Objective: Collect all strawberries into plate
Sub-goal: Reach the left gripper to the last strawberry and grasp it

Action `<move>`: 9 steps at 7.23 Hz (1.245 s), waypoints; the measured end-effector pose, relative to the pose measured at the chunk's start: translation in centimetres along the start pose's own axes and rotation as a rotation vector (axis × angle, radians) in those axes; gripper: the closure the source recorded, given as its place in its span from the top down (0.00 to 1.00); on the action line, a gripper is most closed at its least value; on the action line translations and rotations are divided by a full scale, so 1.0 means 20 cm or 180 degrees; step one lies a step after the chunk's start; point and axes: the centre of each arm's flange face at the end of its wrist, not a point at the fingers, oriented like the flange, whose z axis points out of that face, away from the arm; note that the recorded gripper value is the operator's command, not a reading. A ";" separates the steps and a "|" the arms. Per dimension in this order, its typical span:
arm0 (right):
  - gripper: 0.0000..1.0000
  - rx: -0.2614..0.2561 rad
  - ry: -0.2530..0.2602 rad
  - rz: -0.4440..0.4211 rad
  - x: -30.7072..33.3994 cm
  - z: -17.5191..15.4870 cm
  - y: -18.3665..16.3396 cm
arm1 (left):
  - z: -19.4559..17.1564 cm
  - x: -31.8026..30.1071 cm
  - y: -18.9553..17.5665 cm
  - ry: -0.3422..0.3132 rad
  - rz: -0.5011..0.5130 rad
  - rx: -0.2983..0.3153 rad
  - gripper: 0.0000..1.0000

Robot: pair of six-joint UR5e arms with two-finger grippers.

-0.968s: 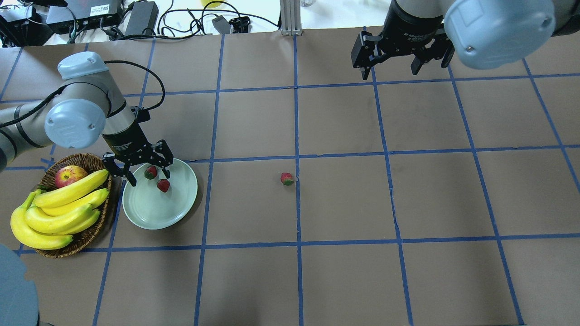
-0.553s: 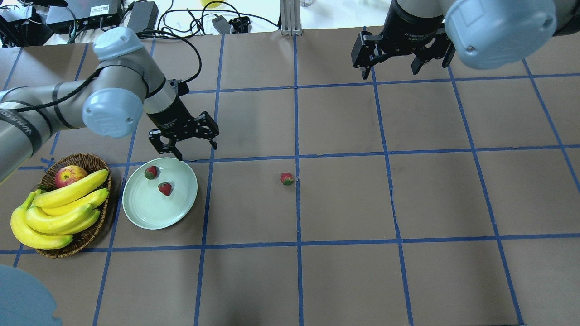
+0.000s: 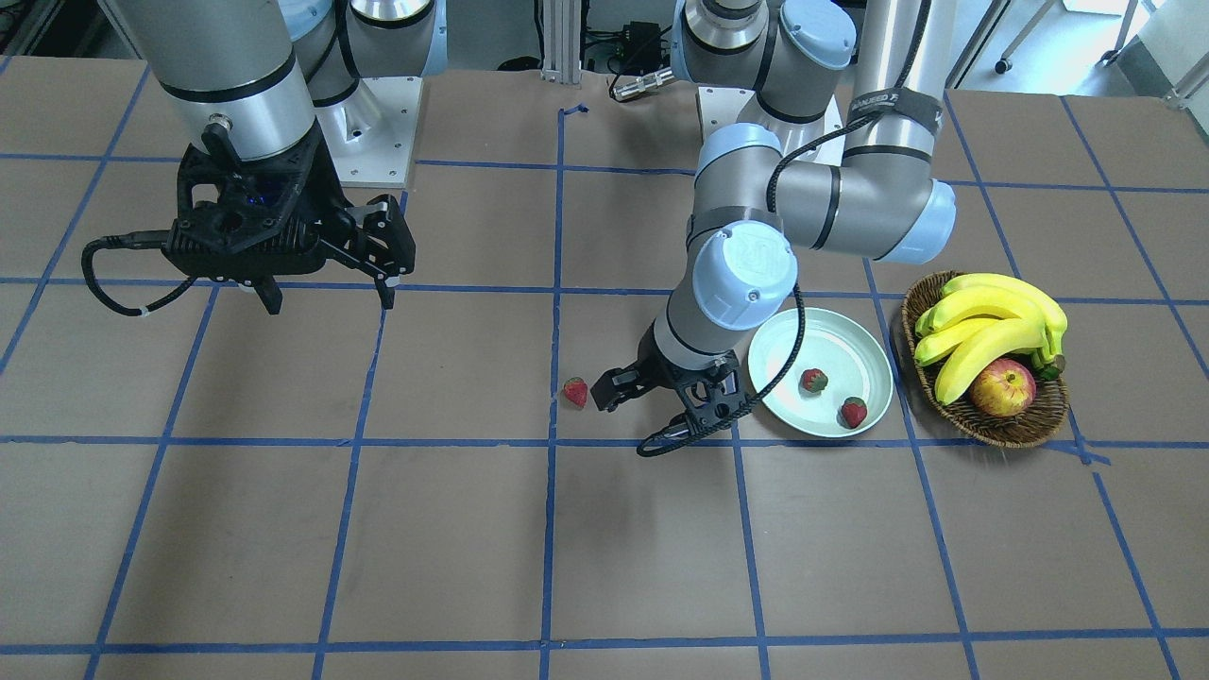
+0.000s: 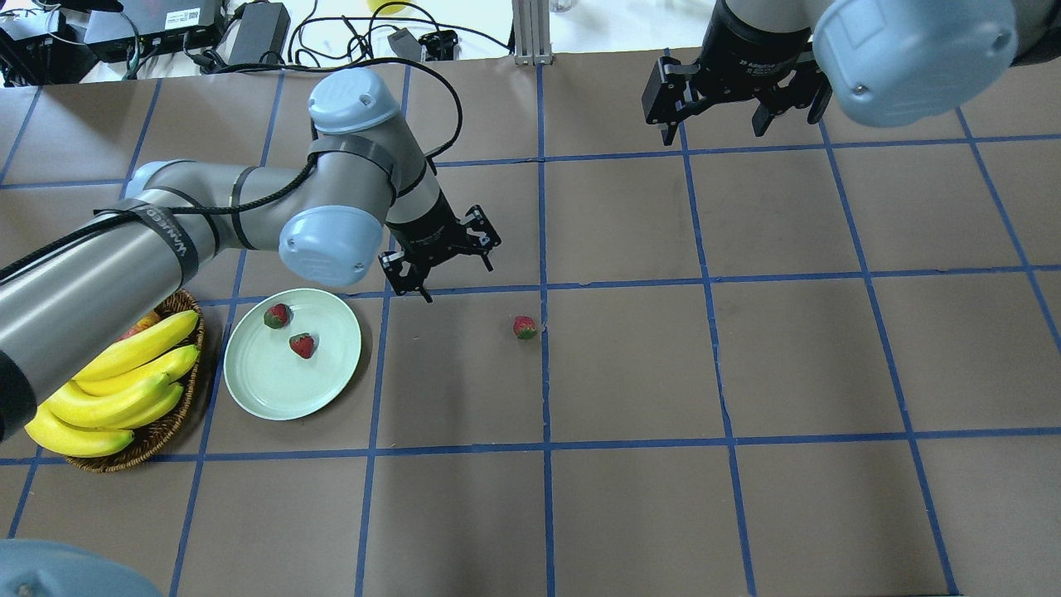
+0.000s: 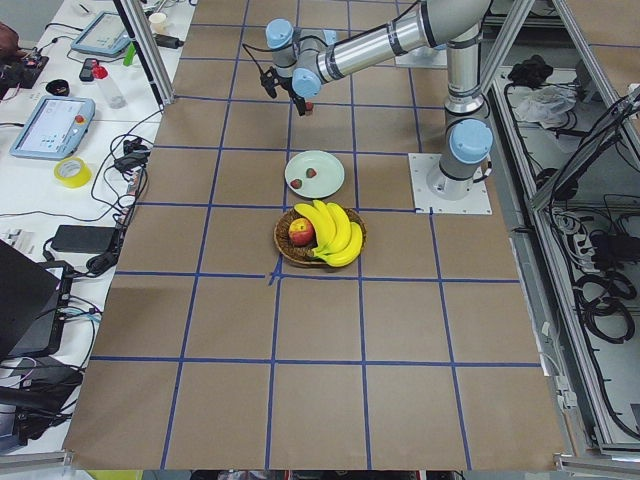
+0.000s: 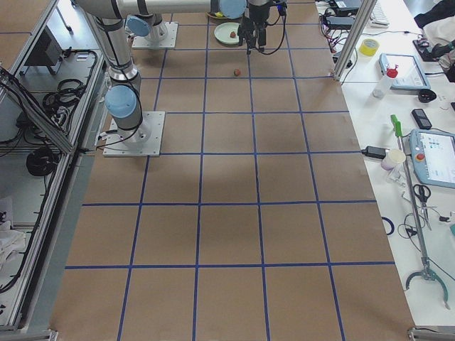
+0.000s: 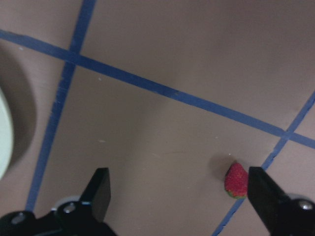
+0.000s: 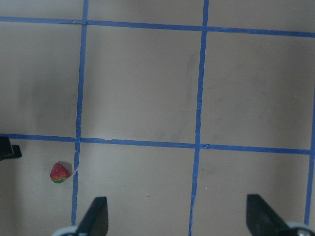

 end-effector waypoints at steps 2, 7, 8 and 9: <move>1.00 -0.0002 0.0000 0.0003 0.00 0.00 0.00 | 0.18 0.12 0.09 0.0076 0.0045 -0.0036 1.00; 1.00 -0.0002 0.0005 -0.0002 0.00 0.00 0.00 | 0.38 0.18 0.14 0.0019 0.0133 -0.0110 0.91; 1.00 -0.0003 0.0005 -0.0002 0.00 0.00 0.00 | 0.40 0.18 0.14 0.0014 0.0131 -0.0123 0.66; 1.00 -0.0003 0.0005 -0.0001 0.00 0.00 0.00 | 0.41 0.18 0.14 0.0021 0.0128 -0.0152 0.19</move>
